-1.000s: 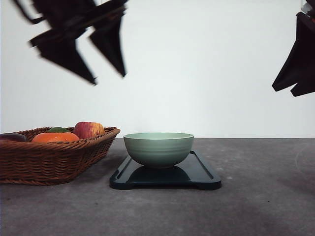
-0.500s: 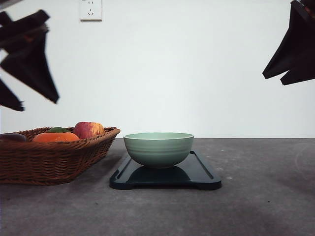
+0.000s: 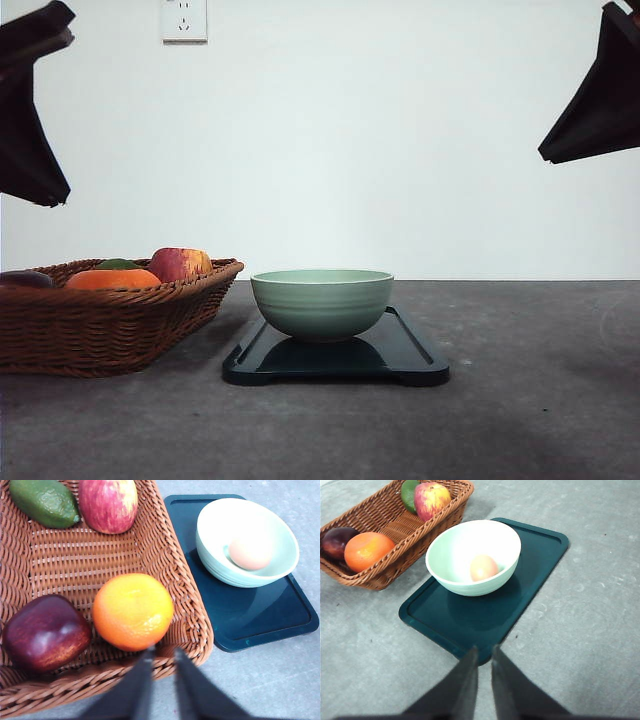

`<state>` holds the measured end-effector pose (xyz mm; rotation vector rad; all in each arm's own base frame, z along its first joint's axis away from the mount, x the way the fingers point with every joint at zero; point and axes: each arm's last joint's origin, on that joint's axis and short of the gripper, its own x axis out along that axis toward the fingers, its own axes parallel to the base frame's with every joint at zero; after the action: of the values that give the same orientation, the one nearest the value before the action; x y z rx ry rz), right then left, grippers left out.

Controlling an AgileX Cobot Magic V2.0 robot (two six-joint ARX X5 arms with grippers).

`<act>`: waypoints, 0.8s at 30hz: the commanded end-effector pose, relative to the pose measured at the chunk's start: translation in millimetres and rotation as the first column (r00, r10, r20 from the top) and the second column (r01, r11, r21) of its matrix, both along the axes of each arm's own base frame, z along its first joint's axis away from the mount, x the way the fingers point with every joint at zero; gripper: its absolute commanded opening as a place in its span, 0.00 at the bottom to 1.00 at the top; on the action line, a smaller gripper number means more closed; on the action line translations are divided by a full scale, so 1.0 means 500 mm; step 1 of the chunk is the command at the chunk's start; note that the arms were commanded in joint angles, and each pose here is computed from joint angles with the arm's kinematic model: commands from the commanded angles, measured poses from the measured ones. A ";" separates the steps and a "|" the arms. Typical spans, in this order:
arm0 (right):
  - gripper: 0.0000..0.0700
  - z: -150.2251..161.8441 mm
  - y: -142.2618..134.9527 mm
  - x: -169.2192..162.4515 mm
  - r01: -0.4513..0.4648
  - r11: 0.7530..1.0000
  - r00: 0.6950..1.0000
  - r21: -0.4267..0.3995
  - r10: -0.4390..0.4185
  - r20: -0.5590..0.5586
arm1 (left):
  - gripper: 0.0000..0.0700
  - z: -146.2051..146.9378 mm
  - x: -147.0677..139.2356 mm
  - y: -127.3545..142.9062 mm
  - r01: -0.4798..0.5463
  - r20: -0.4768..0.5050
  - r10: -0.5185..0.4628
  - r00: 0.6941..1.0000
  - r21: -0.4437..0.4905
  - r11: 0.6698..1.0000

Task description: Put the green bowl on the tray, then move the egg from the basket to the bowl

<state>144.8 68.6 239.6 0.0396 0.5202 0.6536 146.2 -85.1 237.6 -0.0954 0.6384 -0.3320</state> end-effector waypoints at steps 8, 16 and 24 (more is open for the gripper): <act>0.03 0.003 0.002 0.002 0.000 1.000 1.000 0.010 0.000 0.007 | 0.00 0.003 0.002 -0.004 0.006 0.008 -0.006 1.000 -0.008 1.000; 0.03 0.003 0.002 0.002 0.000 1.000 1.000 0.010 0.000 0.007 | 0.00 0.008 -0.003 0.024 -0.003 0.098 -0.001 0.995 0.041 0.999; 0.03 0.003 0.002 0.002 0.000 1.000 1.000 0.010 0.000 0.007 | 0.00 -0.048 -0.049 0.118 -0.248 0.288 0.252 0.924 -0.049 0.967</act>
<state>144.8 68.6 239.9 0.0396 0.5166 0.6533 123.7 -29.0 214.3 -0.1417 0.3483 -0.1152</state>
